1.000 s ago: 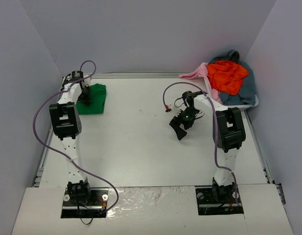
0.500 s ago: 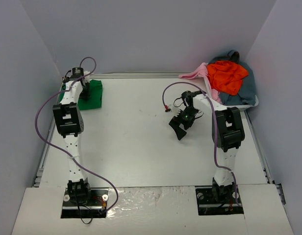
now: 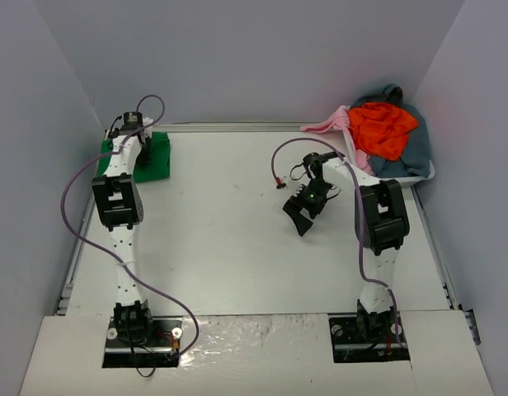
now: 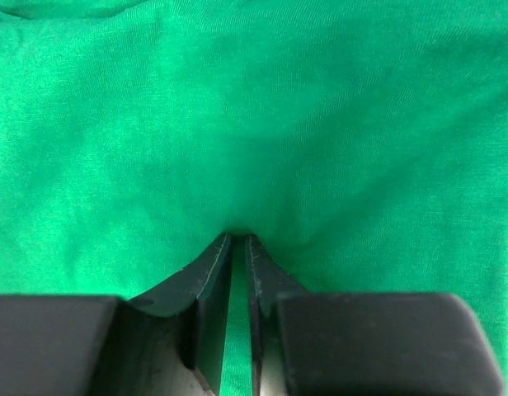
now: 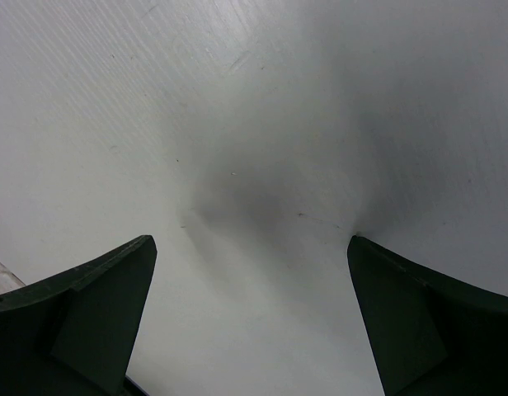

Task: Fold and stack the t-shirts
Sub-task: Put the neatly folded tshirt into the corner of the board with the left arm

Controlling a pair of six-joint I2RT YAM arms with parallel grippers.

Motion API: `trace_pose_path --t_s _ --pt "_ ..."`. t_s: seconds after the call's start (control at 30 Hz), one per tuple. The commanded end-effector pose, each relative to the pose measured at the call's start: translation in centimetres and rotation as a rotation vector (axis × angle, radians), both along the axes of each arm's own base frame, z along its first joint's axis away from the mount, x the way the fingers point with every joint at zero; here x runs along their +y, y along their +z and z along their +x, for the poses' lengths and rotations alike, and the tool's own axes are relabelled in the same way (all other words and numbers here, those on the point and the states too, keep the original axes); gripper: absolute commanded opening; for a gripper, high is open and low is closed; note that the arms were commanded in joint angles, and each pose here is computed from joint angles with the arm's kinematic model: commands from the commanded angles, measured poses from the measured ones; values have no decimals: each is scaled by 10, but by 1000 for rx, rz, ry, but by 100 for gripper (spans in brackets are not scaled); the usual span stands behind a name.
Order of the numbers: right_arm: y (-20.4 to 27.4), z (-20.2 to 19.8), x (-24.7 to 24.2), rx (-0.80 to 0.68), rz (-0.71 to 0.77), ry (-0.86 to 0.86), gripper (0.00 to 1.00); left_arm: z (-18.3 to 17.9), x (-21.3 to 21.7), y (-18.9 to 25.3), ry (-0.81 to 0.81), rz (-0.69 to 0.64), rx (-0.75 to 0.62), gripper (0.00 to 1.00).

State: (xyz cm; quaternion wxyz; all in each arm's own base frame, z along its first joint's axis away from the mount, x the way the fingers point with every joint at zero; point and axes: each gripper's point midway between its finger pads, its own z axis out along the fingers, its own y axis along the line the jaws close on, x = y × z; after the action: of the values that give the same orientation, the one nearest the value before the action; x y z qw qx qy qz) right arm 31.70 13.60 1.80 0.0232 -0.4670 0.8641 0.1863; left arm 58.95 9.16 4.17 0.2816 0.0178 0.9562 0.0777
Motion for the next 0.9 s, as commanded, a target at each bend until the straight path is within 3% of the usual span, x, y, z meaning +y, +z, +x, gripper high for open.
trace_pose_path --t_s 0.0,0.07,0.13,0.17,0.43,0.7,0.77,0.8,0.87 --pt "-46 -30 -15 148 -85 20 100 1 2 12 -9 42 -4 14" --pt "-46 -31 -14 151 -81 20 100 0 2 17 -11 44 -9 19" --pt "-44 -31 -12 151 -59 27 100 -1 1 31 -15 46 -29 34" --pt "-41 -34 -7 166 -26 28 100 -3 2 35 -15 49 -30 37" --pt "-28 -33 -1 169 15 63 100 -32 -2 126 -47 75 -114 72" --pt "29 -12 4 36 89 9 100 -116 -18 231 -53 40 -281 82" --pt "51 -2 5 -24 101 -35 100 -140 -20 229 -53 20 -263 82" --pt "58 1 5 -39 113 -50 100 -156 -25 252 -58 14 -324 83" --pt "79 8 6 -99 152 -71 100 -179 -29 234 -64 0 -300 83"
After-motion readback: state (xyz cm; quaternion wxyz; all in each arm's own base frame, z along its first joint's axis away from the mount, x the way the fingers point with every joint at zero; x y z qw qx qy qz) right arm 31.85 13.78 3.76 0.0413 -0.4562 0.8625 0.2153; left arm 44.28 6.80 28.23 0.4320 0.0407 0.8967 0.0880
